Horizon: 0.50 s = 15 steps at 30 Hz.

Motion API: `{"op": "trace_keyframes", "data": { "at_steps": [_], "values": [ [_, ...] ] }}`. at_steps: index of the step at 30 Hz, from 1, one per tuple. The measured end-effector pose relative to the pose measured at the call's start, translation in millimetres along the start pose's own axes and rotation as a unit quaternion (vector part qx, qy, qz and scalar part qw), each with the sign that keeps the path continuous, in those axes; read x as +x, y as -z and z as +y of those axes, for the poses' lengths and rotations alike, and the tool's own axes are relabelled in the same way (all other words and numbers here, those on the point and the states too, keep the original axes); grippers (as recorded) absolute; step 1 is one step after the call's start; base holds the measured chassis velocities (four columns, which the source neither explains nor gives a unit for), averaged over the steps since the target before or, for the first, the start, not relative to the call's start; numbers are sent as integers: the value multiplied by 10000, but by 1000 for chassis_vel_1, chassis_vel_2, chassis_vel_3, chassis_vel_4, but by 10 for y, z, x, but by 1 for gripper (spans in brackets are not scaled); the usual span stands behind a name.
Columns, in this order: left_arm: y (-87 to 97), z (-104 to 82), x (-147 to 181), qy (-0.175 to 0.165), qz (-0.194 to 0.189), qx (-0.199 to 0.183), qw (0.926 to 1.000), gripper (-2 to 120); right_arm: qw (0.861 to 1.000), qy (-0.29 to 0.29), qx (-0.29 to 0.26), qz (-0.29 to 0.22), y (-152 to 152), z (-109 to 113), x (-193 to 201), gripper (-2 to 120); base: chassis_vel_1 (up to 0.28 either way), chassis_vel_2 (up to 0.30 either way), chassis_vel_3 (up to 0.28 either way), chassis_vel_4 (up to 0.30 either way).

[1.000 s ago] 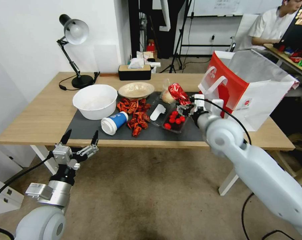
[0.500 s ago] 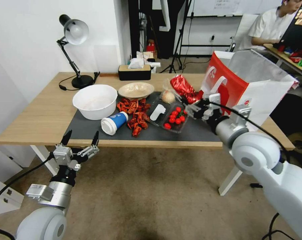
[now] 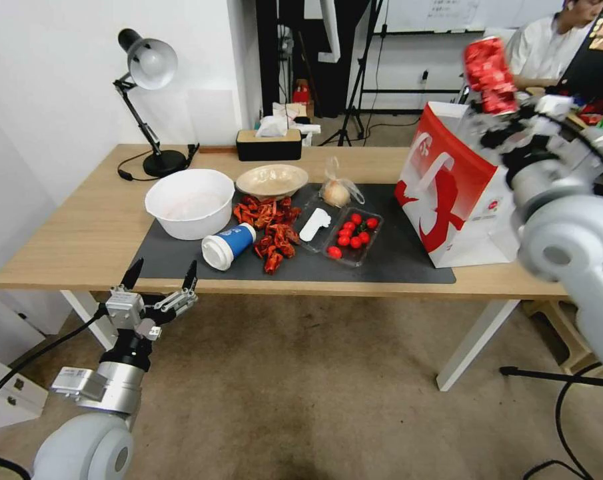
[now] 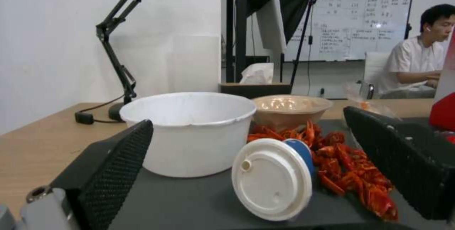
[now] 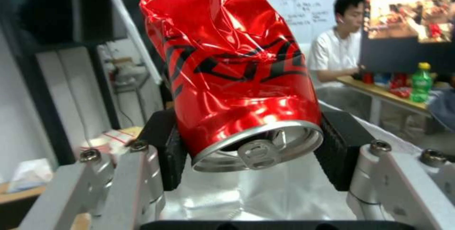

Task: Pick up the trash from the table and place it into the takeout bag.

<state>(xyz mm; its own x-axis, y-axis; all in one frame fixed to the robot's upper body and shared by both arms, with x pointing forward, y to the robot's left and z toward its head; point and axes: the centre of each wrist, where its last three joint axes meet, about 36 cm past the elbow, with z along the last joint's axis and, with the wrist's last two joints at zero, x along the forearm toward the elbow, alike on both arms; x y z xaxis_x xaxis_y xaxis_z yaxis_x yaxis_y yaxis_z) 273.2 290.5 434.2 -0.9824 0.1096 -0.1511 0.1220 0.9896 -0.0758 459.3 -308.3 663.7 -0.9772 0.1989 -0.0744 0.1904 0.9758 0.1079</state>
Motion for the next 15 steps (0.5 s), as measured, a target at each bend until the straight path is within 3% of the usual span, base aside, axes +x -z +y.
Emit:
{"op": "trace_keyframes", "data": {
  "at_steps": [8, 10, 15],
  "values": [
    [7, -9, -17, -13, -31, 9, 10000, 100, 10000, -28, -11, 93, -52, -25, -54, 76, 0, 0, 0, 0],
    [42, 13, -31, 48, -102, 22, 9999, 100, 9999, -5, 32, 137, -72, -44, -61, 88, 0, 0, 0, 0],
    [69, 9, -19, 53, -121, 27, 9999, 100, 9998, 84, 54, 152, -83, -43, -47, 99, 0, 0, 0, 0]
  ]
}}
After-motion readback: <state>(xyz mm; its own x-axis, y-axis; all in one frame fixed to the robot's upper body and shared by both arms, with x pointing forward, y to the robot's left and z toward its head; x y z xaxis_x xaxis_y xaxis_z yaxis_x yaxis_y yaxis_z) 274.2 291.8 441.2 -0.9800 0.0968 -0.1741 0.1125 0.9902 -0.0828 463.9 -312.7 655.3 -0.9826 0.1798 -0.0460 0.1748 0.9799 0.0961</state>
